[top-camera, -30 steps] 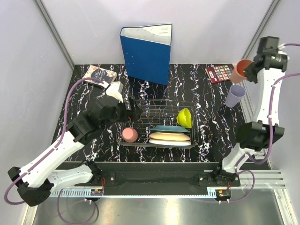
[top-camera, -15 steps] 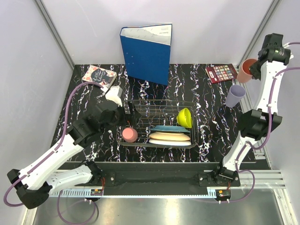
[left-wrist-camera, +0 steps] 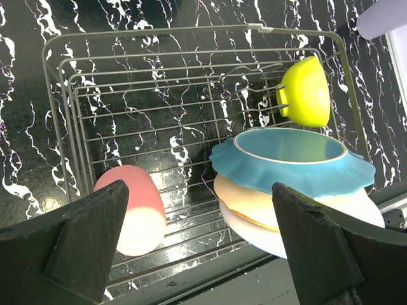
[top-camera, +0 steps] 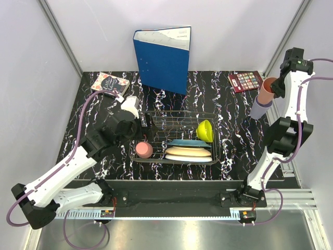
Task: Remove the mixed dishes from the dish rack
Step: Place the cup at the center of the board.
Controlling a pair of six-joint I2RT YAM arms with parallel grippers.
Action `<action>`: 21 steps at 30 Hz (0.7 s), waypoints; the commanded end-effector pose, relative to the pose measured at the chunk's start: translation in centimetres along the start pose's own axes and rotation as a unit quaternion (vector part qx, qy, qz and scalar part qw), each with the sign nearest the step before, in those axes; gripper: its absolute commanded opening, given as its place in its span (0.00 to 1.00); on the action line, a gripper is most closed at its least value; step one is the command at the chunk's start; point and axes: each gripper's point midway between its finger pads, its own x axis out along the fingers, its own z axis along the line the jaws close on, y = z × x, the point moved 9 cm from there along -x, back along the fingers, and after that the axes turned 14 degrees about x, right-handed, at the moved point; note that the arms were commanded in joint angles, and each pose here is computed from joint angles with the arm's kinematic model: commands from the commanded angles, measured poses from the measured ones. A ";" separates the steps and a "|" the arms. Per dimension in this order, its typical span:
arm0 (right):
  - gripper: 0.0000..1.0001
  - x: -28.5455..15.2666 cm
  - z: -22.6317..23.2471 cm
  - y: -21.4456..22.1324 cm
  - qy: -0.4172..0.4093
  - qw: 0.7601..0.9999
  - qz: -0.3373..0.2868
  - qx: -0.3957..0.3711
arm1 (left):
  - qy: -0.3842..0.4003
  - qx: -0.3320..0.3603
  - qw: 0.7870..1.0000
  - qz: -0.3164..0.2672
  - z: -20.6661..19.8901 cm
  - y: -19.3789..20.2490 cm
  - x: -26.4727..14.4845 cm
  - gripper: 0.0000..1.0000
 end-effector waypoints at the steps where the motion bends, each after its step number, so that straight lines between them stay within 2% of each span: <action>1: 0.00 -1.7 0.2 -0.6 -0.036 0.999 -0.028 0.015 | 0.003 0.005 1.000 -0.002 -0.2 -0.1 0.5 0.99; 8: 0.00 -0.4 0.0 0.1 -0.034 0.999 -0.026 0.019 | -0.002 0.008 1.000 0.005 -0.2 0.2 1.0 0.99; 9: 0.04 -0.5 0.0 0.1 -0.037 0.999 -0.027 0.019 | -0.002 0.008 1.000 0.005 -0.2 0.1 1.0 0.99; 10: 0.09 -0.5 0.1 0.0 -0.040 0.999 -0.027 0.021 | -0.003 0.008 1.000 0.007 -0.2 0.2 1.1 0.99; 11: 0.38 -0.9 0.4 -0.2 -0.050 0.998 -0.027 0.028 | -0.002 0.009 1.000 0.007 -0.3 0.2 1.1 0.99; 14: 0.78 -2.6 1.4 -0.9 -0.090 0.994 -0.029 0.056 | -0.011 0.007 1.000 0.012 -0.2 0.3 1.5 0.99; 17: 0.88 -5.7 2.6 -2.2 -0.149 0.984 -0.033 0.087 | -0.013 0.008 1.000 0.015 -0.2 0.4 1.7 0.99; 21: 0.91 -11.4 3.9 -3.3 -0.237 0.965 -0.040 0.101 | -0.020 0.005 1.000 0.012 -0.1 0.3 1.7 0.99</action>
